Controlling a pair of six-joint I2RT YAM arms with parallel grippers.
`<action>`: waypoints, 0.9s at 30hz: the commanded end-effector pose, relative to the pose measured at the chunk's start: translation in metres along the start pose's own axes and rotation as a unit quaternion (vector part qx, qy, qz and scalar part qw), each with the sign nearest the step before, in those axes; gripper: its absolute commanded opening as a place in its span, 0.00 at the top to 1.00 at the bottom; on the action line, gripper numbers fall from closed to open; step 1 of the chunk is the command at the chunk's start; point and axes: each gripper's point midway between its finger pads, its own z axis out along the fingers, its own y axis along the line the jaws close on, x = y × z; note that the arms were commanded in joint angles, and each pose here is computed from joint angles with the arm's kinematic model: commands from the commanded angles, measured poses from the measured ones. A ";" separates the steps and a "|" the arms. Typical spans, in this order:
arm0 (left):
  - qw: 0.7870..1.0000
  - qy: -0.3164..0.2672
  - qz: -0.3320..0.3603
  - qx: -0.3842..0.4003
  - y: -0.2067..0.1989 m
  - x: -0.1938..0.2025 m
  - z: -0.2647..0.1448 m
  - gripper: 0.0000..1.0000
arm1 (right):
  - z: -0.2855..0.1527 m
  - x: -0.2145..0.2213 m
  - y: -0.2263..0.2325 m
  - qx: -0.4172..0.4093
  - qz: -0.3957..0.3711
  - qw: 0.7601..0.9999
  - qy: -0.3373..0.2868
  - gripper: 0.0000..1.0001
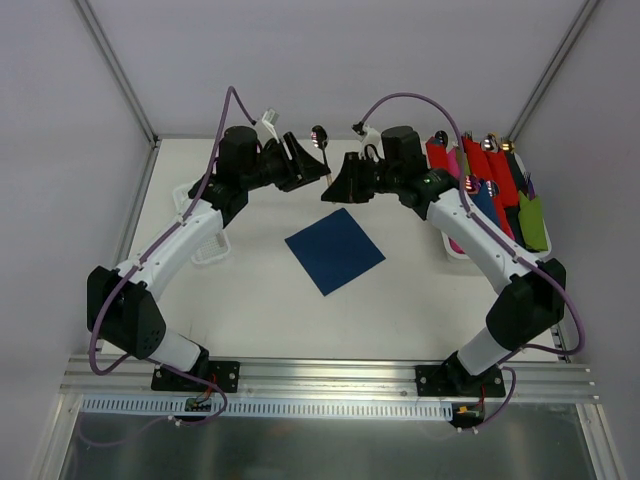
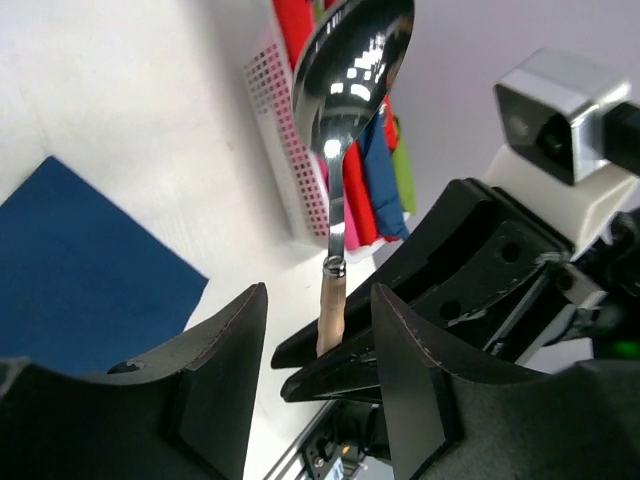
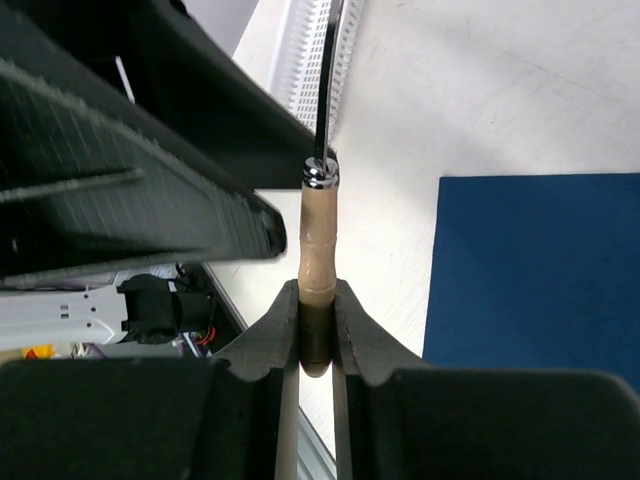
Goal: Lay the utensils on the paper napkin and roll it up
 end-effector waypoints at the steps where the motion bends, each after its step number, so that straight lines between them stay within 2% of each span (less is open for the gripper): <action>1: 0.999 -0.004 0.027 -0.018 -0.011 0.001 -0.005 0.54 | -0.010 -0.019 0.011 0.021 -0.008 0.999 -0.042 1.00; 8: 0.999 -0.008 0.036 -0.029 -0.012 0.000 -0.005 0.59 | -0.009 -0.016 0.015 0.025 -0.015 0.999 -0.039 1.00; 13: 0.999 -0.011 0.038 -0.030 -0.013 -0.002 -0.005 0.73 | -0.007 -0.015 0.019 0.022 -0.020 0.999 -0.038 1.00; 18: 0.999 -0.012 0.040 -0.031 -0.013 -0.003 -0.004 0.75 | -0.006 -0.014 0.023 0.015 -0.026 0.999 -0.035 1.00; 23: 0.999 -0.010 0.041 -0.029 -0.014 -0.002 -0.003 0.68 | -0.004 -0.011 0.023 0.015 -0.028 0.999 -0.030 1.00; 27: 0.999 -0.011 0.040 -0.032 -0.014 -0.002 -0.002 0.74 | -0.004 -0.011 0.025 0.013 -0.034 0.999 -0.030 1.00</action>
